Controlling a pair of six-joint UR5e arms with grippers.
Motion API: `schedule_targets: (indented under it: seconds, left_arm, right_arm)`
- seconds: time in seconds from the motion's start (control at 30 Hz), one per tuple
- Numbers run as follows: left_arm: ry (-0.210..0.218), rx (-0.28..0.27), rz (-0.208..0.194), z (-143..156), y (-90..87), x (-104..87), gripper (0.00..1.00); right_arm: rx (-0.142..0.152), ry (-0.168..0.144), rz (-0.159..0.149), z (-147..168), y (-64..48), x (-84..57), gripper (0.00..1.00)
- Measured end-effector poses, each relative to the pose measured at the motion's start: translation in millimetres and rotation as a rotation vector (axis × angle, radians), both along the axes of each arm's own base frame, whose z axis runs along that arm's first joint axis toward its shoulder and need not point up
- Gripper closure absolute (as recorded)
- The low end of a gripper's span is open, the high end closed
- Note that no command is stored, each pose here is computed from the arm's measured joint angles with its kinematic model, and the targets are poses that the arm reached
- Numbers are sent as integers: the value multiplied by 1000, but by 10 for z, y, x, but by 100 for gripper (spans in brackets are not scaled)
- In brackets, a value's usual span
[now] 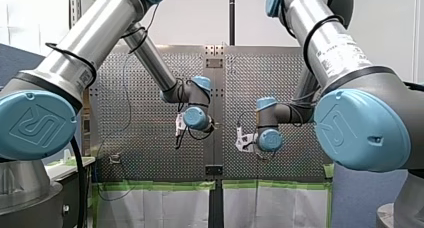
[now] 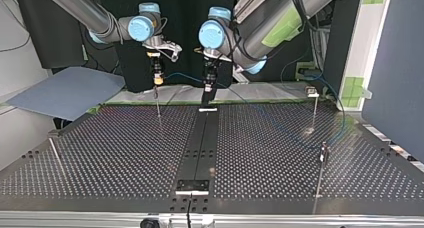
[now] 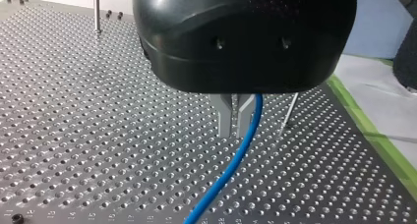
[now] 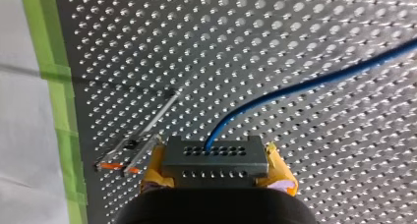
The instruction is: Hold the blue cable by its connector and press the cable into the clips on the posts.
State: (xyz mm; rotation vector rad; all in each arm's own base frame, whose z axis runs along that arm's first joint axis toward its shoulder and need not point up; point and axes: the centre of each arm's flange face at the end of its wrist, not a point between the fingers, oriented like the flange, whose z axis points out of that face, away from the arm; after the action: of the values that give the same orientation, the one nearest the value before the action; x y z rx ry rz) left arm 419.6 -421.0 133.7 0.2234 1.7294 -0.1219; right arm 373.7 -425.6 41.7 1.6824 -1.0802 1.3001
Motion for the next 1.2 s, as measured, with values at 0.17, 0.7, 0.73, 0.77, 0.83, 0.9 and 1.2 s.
schedule_targets:
  seconds: [0.17,0.7,0.73,0.77,0.83,0.9,1.2]
  left_arm:
    - [-9,-9,-2,21,-39,33,99]
    - [21,3,-27,-418,-256,49,99]
    - [22,-3,-32,-471,-281,49,99]
    - [23,-7,-36,-507,-303,48,99]
    - [27,-10,-46,-581,-363,45,99]
    - [31,-9,-52,-640,-416,39,99]
    - [62,-7,-73,-1032,-560,-56,99]
  right_arm:
    - [2,-1,-14,-144,-44,-56,100]
    - [15,6,-32,-275,-103,-165,100]
    - [16,7,-32,-277,-102,-167,100]
    - [18,9,-33,-282,-99,-171,100]
    - [20,10,-36,-285,-100,-179,100]
    - [23,11,-39,-290,-103,-191,100]
    - [37,18,-77,-342,-116,-336,100]
